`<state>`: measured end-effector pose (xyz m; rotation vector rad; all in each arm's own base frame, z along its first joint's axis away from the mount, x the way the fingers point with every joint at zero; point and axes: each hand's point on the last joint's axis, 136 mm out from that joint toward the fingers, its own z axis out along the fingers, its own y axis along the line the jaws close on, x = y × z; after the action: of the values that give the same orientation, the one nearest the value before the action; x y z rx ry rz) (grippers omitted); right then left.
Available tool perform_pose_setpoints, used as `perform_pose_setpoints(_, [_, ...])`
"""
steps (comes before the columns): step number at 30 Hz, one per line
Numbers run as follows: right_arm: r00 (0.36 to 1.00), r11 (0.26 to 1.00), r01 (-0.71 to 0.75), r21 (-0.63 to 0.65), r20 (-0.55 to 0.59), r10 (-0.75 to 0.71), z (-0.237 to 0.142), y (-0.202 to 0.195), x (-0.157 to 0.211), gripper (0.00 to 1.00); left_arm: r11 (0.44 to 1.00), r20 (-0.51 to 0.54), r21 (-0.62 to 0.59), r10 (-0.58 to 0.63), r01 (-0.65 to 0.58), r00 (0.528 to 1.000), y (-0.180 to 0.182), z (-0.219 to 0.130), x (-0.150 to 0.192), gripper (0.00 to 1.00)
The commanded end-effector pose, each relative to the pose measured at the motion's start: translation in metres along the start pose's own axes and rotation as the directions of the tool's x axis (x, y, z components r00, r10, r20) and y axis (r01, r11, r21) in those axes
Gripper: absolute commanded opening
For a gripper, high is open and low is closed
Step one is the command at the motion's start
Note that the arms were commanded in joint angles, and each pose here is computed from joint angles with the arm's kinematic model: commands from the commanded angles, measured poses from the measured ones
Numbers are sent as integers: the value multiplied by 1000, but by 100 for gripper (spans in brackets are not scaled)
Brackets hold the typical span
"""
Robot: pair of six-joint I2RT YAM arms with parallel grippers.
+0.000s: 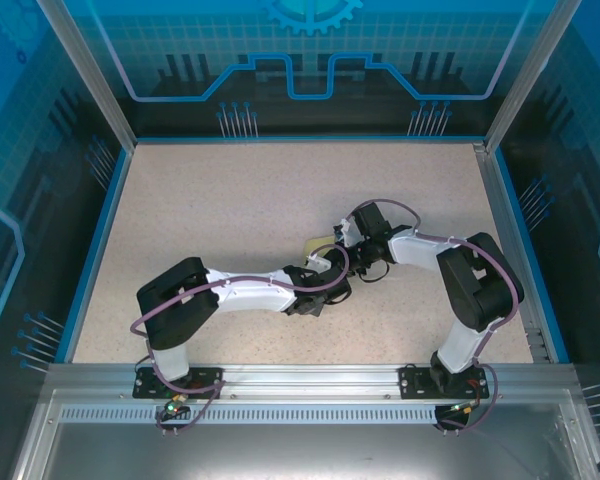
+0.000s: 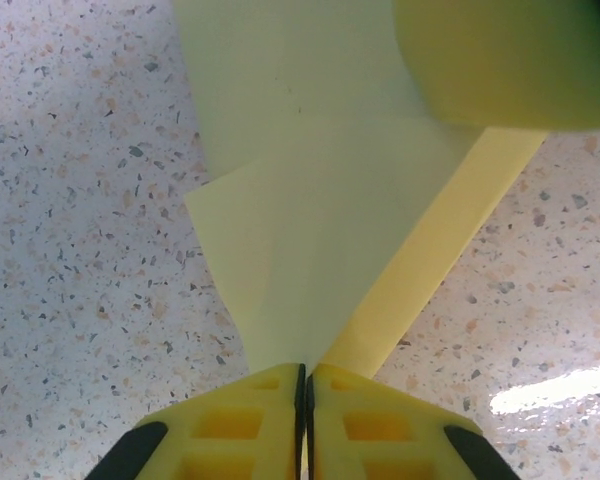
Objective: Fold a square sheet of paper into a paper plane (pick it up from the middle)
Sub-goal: Fourth fold the wing at the center of the table.
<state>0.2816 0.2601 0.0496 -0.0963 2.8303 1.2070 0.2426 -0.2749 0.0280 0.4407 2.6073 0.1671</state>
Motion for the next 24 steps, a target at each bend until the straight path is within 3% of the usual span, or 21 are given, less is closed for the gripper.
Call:
perform_pose_setpoints(1, [1000,1000,14,-23,4,-14,-9,11,-5,17,999,14,-33,4,-4,1000,4,1,-2,8])
perform_pose_setpoints(4, [1000,1000,19,-22,13,-19,-12,12,-5,20,1000,10,3,-29,29,1000,6,2,-3,4])
perform_pose_setpoints(10, [997,999,45,-25,57,-43,-28,17,-10,33,960,-11,237,-148,146,989,2,-3,-8,1])
perform_pose_setpoints(17, [988,995,95,-42,127,-89,-48,28,-14,50,837,-105,472,-259,278,960,4,-1,-9,2])
perform_pose_setpoints(24, [984,983,154,-105,102,-143,-42,45,-6,48,711,-190,596,-327,373,926,6,2,-13,2])
